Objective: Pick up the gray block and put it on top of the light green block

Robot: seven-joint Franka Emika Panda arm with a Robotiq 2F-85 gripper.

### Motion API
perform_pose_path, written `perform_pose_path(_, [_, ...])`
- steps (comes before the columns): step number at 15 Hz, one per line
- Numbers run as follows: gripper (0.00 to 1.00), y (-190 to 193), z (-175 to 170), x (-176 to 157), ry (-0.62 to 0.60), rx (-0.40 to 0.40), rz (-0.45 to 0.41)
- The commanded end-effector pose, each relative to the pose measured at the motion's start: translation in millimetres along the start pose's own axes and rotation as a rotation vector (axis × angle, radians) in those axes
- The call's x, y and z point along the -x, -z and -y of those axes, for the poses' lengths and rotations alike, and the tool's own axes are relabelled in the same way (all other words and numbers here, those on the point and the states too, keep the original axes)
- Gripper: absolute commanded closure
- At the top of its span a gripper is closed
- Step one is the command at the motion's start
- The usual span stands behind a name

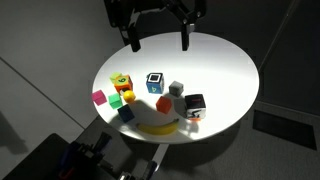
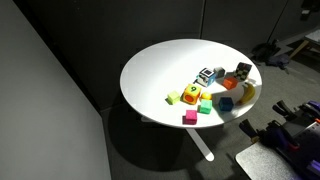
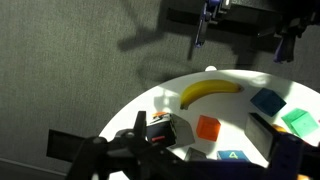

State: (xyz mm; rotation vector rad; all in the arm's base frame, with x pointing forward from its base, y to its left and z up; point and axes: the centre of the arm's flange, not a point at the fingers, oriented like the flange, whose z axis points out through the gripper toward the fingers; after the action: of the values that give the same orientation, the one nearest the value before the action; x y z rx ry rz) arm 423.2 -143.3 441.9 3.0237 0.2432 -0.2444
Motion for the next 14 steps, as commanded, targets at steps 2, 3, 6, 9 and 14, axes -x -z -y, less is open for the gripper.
perform_pose_path(2, [0.00,-15.0,-7.0,-56.1,-0.002,0.023,0.010])
perform_pose_path(3, [0.00,-19.7,-7.4,-64.5,0.006,0.026,0.008])
perform_pose_path(6, [0.00,-33.4,-5.9,-88.8,0.043,0.027,-0.006])
perform_pose_path(9, [0.00,-39.9,-2.9,-110.9,0.073,0.023,-0.055])
perform_pose_path(14, [0.00,-39.2,1.5,-142.4,0.121,-0.066,-0.171])
